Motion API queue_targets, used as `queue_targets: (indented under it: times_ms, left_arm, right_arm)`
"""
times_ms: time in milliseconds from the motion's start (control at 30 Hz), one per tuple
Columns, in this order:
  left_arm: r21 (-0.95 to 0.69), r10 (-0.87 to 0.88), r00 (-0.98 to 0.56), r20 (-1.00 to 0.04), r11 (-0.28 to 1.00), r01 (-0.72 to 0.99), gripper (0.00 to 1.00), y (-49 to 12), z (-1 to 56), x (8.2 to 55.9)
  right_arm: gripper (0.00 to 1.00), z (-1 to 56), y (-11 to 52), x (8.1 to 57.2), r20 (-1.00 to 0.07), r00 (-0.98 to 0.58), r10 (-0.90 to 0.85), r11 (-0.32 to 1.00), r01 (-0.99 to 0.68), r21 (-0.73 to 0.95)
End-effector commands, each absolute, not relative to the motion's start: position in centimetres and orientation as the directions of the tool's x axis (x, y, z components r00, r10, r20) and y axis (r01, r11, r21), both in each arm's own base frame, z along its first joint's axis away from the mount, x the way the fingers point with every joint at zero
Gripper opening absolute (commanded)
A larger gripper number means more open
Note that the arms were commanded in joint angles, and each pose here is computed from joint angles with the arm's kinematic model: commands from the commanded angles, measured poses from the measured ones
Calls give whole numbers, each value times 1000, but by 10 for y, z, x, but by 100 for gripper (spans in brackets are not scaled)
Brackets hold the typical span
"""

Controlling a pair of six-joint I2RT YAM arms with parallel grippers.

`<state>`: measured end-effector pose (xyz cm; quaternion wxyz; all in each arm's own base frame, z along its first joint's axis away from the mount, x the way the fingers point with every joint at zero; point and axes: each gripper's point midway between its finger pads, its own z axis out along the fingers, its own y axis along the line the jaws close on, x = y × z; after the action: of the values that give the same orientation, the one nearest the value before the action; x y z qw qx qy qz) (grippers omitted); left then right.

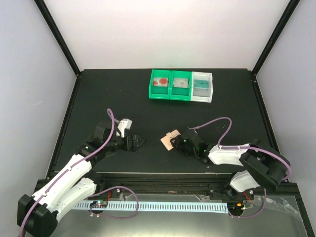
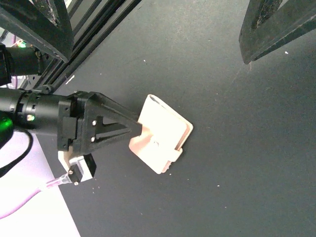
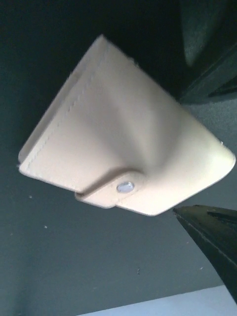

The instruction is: Take the credit cards out of the card holder

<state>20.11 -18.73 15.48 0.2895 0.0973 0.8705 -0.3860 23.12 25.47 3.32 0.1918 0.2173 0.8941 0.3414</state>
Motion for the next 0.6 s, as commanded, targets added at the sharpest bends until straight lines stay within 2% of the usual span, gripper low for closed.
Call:
queue_targets:
  times_ms: [0,167,300,467,567]
  left_arm:
    - [-640,-67,-809,-584,650,409,93,-194,161,201]
    - [-667,-79,-831,-551,640,381,90,-196,149,200]
    - [-695,-54,-861,-505,617,369,83,-204,139,196]
    - [-681,-66,-857,-511,640,357,80,-203,133,204]
    - [-660,-84,-856,-510,677,327,73,-203,124,215]
  right_arm:
    - [48,16,248,233,-204,-814,543,654,258,711]
    - [19,16,247,250,-313,-823,474,729,168,663]
    - [3,30,245,256,-386,-812,438,744,87,662]
    - [1,48,242,250,-457,-802,385,752,-15,659]
    - [1,54,238,243,-491,-808,327,772,-71,631]
